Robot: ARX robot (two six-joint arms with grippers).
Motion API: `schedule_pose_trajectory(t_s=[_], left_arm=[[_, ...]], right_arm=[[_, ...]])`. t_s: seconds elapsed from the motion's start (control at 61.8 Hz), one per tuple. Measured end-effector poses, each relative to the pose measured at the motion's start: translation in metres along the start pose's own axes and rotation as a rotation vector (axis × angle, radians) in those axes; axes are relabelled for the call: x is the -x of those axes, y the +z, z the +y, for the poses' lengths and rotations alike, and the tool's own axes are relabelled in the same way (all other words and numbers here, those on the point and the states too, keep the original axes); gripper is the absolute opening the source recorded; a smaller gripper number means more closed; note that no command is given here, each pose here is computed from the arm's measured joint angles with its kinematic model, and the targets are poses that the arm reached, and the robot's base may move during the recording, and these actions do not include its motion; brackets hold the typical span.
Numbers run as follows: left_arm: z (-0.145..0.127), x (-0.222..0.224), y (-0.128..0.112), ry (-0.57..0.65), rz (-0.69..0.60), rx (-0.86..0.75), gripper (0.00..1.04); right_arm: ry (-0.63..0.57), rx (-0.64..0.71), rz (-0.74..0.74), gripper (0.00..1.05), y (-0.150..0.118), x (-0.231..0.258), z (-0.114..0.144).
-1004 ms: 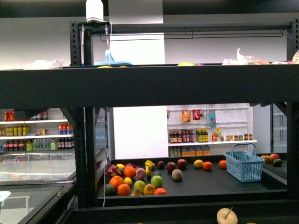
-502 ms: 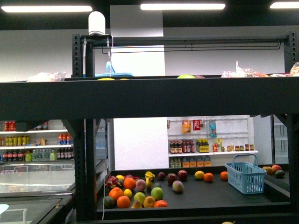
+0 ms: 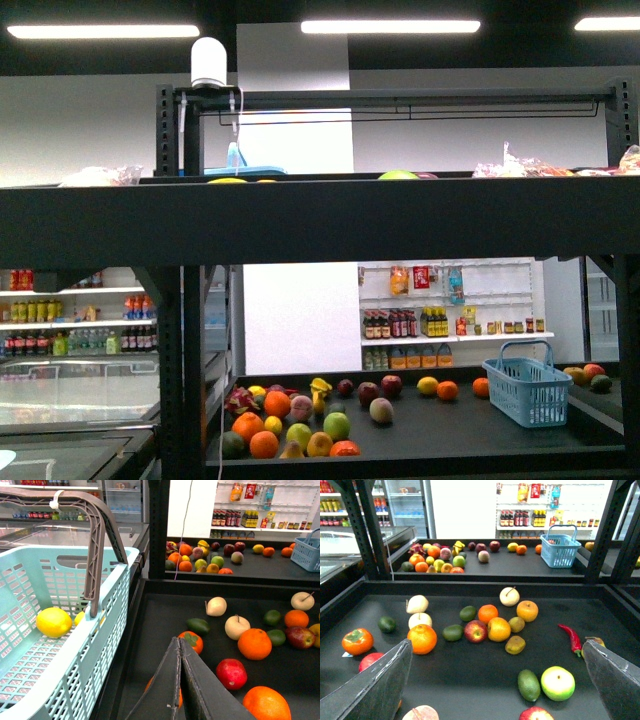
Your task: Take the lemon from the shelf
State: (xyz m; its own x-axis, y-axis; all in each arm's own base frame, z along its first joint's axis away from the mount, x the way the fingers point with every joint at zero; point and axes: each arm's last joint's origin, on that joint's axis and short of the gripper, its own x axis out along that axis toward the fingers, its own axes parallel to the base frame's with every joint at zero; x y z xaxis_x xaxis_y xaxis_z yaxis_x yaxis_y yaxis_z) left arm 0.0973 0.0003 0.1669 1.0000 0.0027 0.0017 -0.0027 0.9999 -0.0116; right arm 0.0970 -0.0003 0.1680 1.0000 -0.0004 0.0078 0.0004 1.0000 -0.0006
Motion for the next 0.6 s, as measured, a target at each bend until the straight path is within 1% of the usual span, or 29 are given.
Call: schedule_pose_trajectory(t_s=[0.016, 0.13, 0.243, 0.259, 0.308, 0.324, 0.405, 0.437, 0.486, 0.599], left_arm=[[0.0000, 0.0000, 0.0000, 0.001, 0.000, -0.001, 0.06], [0.0000, 0.0000, 0.0000, 0.000, 0.000, -0.001, 0.39], [0.0000, 0.0000, 0.0000, 0.000, 0.000, -0.001, 0.64], [0.0000, 0.0000, 0.0000, 0.000, 0.000, -0.001, 0.66], [0.0000, 0.0000, 0.0000, 0.000, 0.000, -0.001, 0.78], [0.0000, 0.0000, 0.0000, 0.000, 0.000, -0.001, 0.80], [0.0000, 0.0000, 0.0000, 0.000, 0.000, -0.001, 0.97], [0.0000, 0.0000, 0.0000, 0.000, 0.000, -0.003, 0.98], [0.0000, 0.0000, 0.0000, 0.000, 0.000, -0.002, 0.96], [0.0000, 0.0000, 0.0000, 0.000, 0.000, -0.002, 0.97]], right_arm=[[0.000, 0.000, 0.000, 1.02, 0.0001, 0.0000, 0.0000], [0.000, 0.000, 0.000, 1.02, 0.0001, 0.0000, 0.0000], [0.000, 0.000, 0.000, 1.02, 0.0001, 0.0000, 0.0000], [0.000, 0.000, 0.000, 1.02, 0.0001, 0.0000, 0.0000], [0.000, 0.000, 0.000, 1.02, 0.0001, 0.0000, 0.0000], [0.000, 0.000, 0.000, 1.02, 0.0000, 0.0000, 0.0000], [0.000, 0.000, 0.000, 1.02, 0.0001, 0.0000, 0.0000], [0.000, 0.000, 0.000, 1.02, 0.0001, 0.0000, 0.0000], [0.000, 0.000, 0.000, 1.02, 0.0001, 0.0000, 0.0000], [0.000, 0.000, 0.000, 1.02, 0.0001, 0.0000, 0.0000]])
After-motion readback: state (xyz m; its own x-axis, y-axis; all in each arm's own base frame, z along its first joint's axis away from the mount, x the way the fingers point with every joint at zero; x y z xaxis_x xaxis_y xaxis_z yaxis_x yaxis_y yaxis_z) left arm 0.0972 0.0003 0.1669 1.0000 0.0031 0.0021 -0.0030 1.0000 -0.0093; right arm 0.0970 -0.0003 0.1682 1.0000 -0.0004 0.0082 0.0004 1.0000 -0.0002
